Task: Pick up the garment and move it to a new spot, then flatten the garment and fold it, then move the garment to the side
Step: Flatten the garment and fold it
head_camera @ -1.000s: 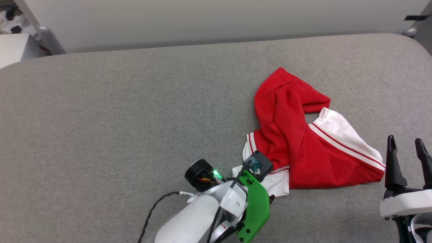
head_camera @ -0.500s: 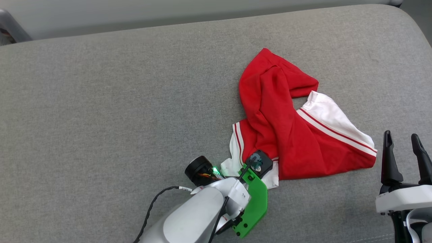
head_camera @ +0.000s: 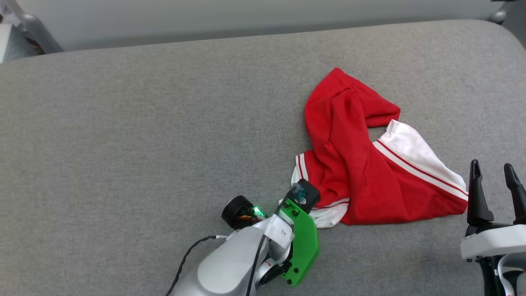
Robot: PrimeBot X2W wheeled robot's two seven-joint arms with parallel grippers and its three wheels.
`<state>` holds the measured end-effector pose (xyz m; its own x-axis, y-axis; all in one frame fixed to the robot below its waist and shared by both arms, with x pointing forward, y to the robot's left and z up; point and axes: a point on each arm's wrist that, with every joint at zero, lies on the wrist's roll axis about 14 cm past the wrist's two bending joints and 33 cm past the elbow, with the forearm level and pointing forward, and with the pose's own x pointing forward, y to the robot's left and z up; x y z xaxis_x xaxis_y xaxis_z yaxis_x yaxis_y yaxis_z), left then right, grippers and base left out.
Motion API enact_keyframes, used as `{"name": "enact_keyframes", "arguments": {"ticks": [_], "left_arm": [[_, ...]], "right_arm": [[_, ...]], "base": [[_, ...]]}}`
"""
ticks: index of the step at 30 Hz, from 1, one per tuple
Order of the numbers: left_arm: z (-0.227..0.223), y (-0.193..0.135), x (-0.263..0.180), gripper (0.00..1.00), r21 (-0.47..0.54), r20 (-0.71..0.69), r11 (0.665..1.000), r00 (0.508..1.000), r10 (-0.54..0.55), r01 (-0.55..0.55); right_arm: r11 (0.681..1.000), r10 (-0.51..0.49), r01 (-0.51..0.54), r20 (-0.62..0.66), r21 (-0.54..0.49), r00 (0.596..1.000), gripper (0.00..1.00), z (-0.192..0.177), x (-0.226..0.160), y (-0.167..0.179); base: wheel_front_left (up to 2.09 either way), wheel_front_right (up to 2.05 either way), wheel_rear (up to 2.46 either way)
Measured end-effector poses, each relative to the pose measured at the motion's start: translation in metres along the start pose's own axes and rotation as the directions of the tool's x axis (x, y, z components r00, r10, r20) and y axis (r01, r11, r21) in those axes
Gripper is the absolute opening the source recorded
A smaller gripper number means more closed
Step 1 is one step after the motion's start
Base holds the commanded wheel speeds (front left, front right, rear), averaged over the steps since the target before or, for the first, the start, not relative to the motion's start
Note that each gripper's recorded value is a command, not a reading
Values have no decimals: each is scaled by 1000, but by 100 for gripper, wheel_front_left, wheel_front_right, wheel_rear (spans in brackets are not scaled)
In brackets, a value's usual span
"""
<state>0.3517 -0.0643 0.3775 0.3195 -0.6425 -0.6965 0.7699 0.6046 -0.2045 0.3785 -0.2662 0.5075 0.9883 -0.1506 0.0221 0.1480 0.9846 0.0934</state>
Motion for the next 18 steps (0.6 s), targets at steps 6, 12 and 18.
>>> {"name": "enact_keyframes", "arguments": {"ticks": [6,12,18], "left_arm": [[27,-3,-25,0,-141,162,989,987,-8,31],[75,20,-75,0,-230,370,973,926,71,18],[72,66,-124,0,-413,432,910,873,228,-34]], "right_arm": [[1000,16,-17,15,10,1000,100,6,-2,5],[998,52,-52,13,27,999,100,5,-3,18],[994,101,-102,22,44,995,100,7,2,37]], "base": [[0,0,0],[0,0,0],[0,0,0]]}}
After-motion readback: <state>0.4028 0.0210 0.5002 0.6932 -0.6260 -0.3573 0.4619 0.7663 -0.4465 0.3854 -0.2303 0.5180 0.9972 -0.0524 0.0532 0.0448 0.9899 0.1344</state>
